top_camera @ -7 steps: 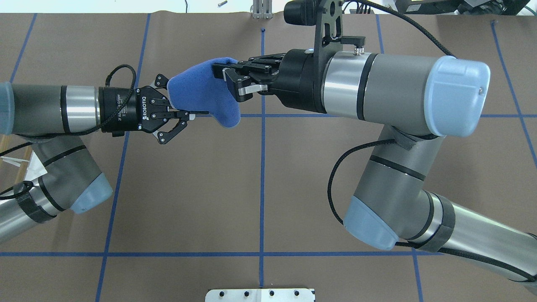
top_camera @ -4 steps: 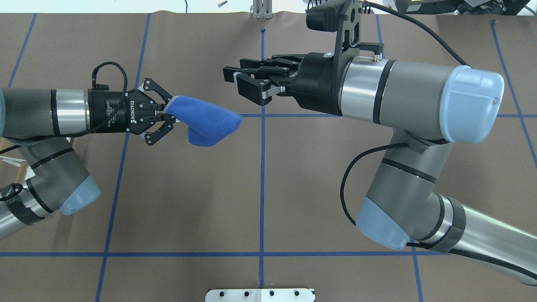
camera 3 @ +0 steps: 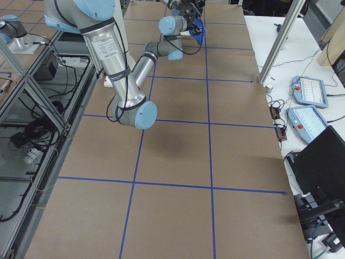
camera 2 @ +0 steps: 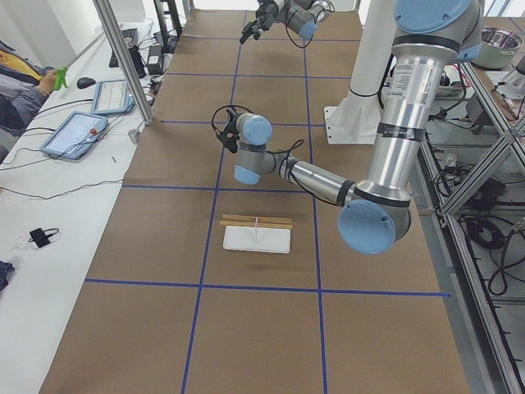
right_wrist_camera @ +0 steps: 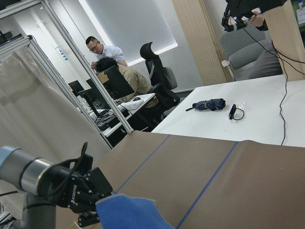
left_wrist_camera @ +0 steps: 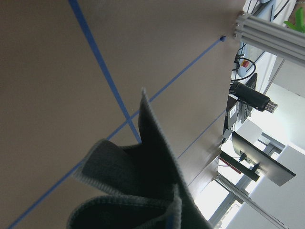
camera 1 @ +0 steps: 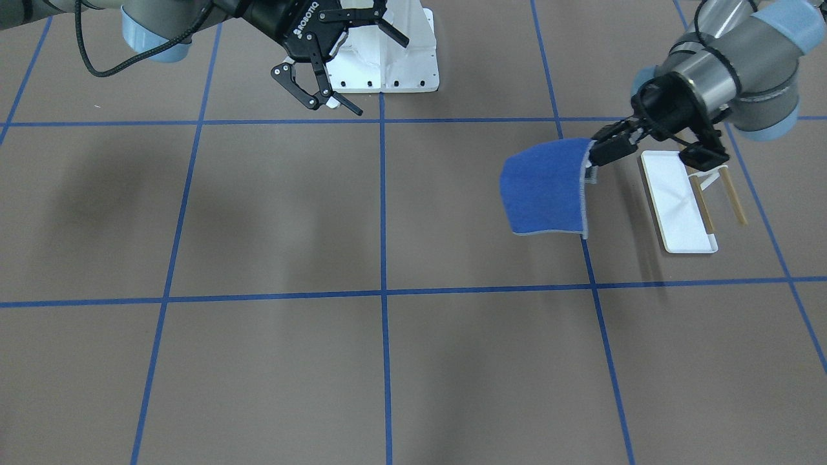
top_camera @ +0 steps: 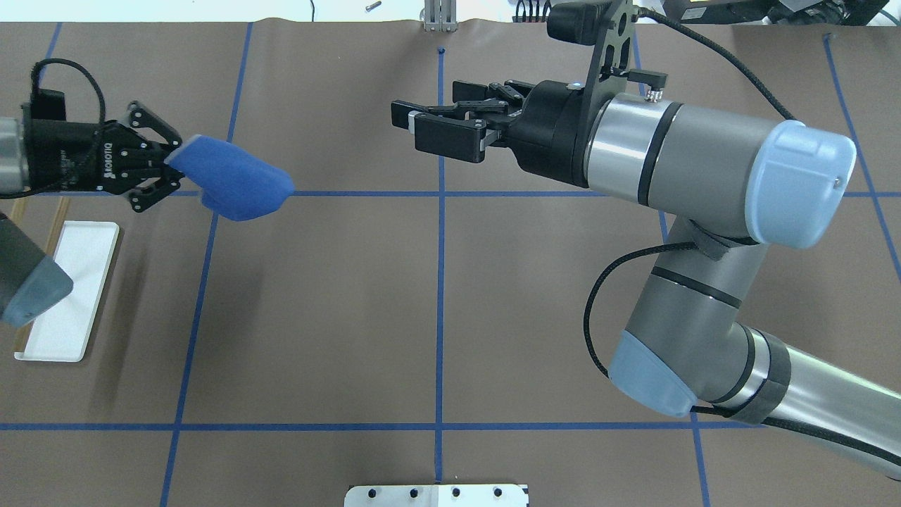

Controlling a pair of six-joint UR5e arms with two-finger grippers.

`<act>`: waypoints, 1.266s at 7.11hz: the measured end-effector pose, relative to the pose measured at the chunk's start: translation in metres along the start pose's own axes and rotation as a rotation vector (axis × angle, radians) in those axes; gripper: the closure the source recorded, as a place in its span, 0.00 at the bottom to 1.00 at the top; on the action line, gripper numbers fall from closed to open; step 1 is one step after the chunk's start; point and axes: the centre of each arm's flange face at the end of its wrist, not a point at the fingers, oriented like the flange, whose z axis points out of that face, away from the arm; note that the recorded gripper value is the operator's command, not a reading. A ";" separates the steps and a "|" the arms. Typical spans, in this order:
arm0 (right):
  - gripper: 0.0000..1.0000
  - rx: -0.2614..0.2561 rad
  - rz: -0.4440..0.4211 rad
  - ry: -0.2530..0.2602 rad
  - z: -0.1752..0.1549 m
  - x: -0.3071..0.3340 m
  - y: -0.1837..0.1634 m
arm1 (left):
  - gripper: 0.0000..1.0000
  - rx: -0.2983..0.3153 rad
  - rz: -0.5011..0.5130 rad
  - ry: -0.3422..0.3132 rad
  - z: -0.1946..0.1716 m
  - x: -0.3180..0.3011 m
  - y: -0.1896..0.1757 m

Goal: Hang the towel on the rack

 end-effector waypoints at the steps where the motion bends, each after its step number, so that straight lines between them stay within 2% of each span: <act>1: 0.00 0.010 0.018 0.029 0.000 0.009 0.003 | 1.00 0.043 0.081 -0.034 -0.027 -0.003 -0.016; 3: 0.00 0.025 0.028 0.076 -0.001 0.024 0.009 | 1.00 0.117 0.272 -0.088 -0.075 -0.016 -0.029; 4: 0.00 0.029 0.028 0.090 -0.001 0.028 0.010 | 1.00 0.157 0.432 -0.120 -0.101 -0.032 -0.037; 6: 0.00 0.029 0.026 0.106 0.000 0.034 0.013 | 1.00 0.236 0.831 -0.224 -0.147 -0.059 -0.060; 7: 0.00 0.029 0.023 0.119 0.000 0.040 0.015 | 1.00 0.276 0.968 -0.270 -0.158 -0.060 -0.069; 8: 0.00 0.037 0.015 0.138 -0.003 0.048 0.012 | 1.00 0.316 1.082 -0.305 -0.169 -0.055 -0.076; 9: 0.00 0.047 0.006 0.173 -0.011 0.064 0.007 | 1.00 0.348 1.154 -0.337 -0.178 -0.047 -0.081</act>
